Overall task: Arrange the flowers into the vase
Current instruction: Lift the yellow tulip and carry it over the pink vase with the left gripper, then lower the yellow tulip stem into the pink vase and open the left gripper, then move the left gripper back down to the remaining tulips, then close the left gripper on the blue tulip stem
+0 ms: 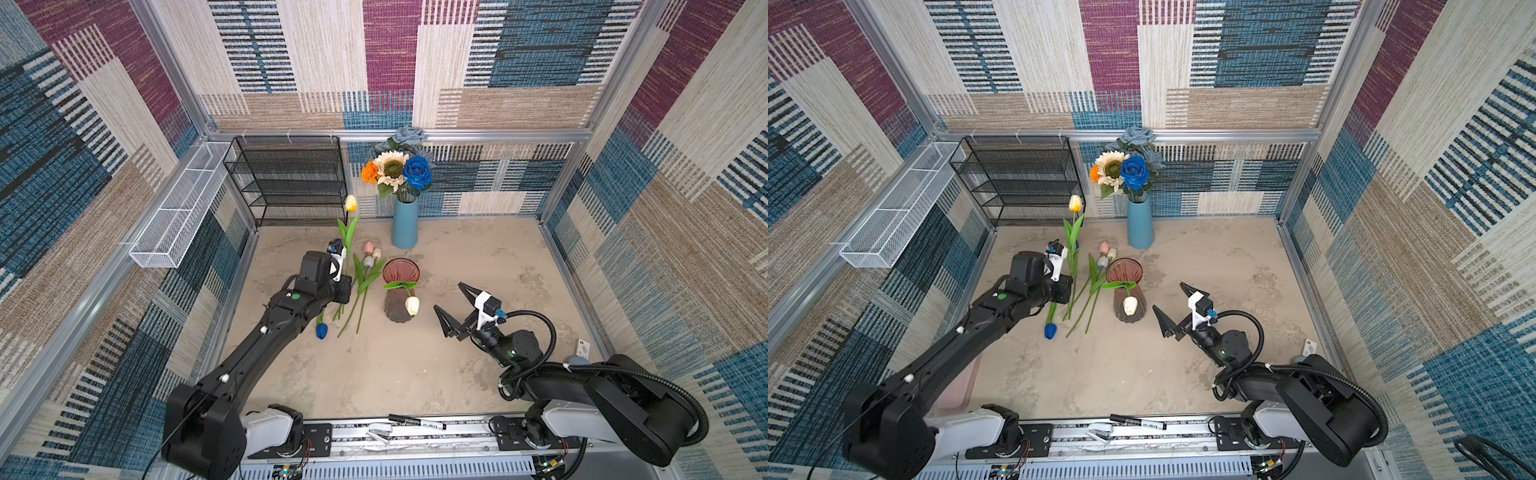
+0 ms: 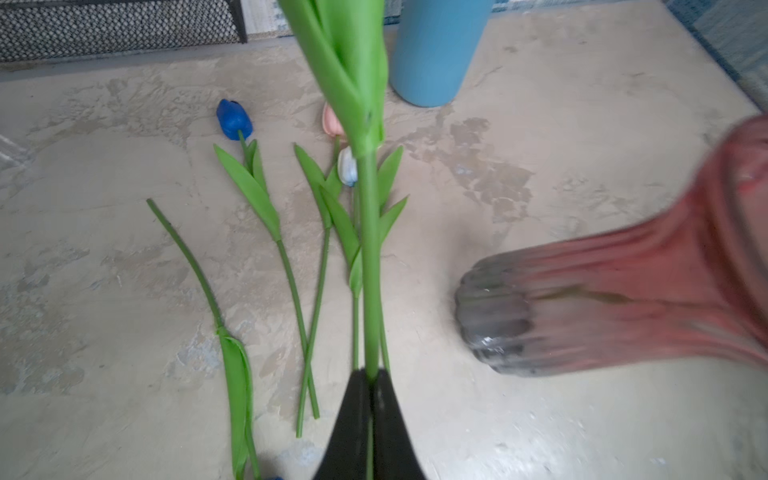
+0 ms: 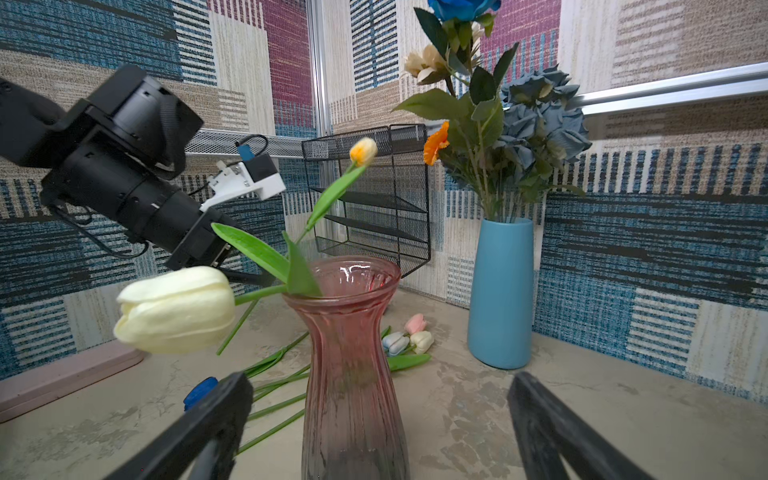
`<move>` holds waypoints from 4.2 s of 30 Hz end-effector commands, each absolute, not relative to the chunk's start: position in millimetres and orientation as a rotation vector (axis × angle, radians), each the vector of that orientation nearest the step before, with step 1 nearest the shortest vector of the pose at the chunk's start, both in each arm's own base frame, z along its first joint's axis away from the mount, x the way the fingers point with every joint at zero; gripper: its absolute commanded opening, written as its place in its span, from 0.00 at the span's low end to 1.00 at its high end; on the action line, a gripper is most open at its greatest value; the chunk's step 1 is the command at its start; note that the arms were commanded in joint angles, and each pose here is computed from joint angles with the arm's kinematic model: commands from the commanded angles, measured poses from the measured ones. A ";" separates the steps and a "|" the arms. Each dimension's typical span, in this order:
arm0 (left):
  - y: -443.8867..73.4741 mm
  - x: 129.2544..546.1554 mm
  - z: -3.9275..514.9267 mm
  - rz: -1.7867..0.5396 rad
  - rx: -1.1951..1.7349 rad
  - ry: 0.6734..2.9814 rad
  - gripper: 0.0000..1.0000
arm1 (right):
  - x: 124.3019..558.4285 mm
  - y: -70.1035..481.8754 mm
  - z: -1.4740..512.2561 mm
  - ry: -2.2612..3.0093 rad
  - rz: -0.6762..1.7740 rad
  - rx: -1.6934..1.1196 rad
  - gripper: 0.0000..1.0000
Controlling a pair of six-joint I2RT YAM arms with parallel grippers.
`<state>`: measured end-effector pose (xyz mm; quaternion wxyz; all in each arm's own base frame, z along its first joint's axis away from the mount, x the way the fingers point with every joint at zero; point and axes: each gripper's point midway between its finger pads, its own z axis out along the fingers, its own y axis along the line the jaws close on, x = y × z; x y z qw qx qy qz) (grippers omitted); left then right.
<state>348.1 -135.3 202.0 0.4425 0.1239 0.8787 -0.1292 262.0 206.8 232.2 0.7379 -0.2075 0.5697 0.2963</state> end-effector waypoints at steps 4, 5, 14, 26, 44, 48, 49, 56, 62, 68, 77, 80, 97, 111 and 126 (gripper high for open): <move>-171.8 323.9 292.0 -0.565 0.480 1.655 0.00 | 261.2 205.1 239.2 1.225 0.661 -0.434 1.00; -176.7 316.1 299.8 -0.593 0.514 1.605 0.00 | 261.1 205.3 239.4 1.224 0.663 -0.435 1.00; -207.1 290.0 360.7 -0.720 0.641 1.335 0.00 | 260.4 205.7 239.8 1.222 0.665 -0.440 1.00; -246.3 324.0 379.8 -0.778 0.698 1.199 0.00 | 260.4 205.5 239.7 1.222 0.658 -0.442 1.00; -251.7 331.6 282.7 -0.744 0.728 1.447 0.00 | 262.4 205.8 237.9 1.228 0.652 -0.442 1.00; -249.8 329.7 264.5 -0.738 0.736 1.522 0.02 | 262.8 205.8 238.0 1.229 0.649 -0.441 1.00; -249.4 328.9 261.4 -0.735 0.739 1.536 0.03 | 262.6 205.3 238.4 1.228 0.648 -0.440 1.00; -243.0 322.5 251.4 -0.674 0.800 1.643 0.14 | 262.8 206.9 237.3 1.232 0.658 -0.443 1.00; -238.5 319.8 255.1 -0.614 0.868 1.724 0.18 | 262.8 206.7 237.7 1.231 0.659 -0.442 1.00; -239.4 317.7 268.3 -0.606 0.896 1.698 0.27 | 263.4 206.2 237.4 1.233 0.654 -0.438 1.00; -212.3 330.0 289.3 -0.490 0.754 1.649 0.57 | 263.0 203.8 238.8 1.229 0.646 -0.431 1.00; -181.8 348.2 282.6 -0.370 0.608 1.716 0.59 | 261.9 204.5 239.0 1.226 0.653 -0.434 1.00; -83.9 423.0 153.7 -0.078 0.114 2.321 0.61 | 259.9 204.1 241.0 1.218 0.658 -0.436 1.00; -84.9 447.1 54.1 0.038 0.080 2.762 0.62 | 257.9 204.6 242.2 1.211 0.650 -0.452 1.00; -77.1 453.9 21.8 0.164 0.120 2.891 0.24 | 258.6 204.4 242.6 1.210 0.648 -0.450 1.00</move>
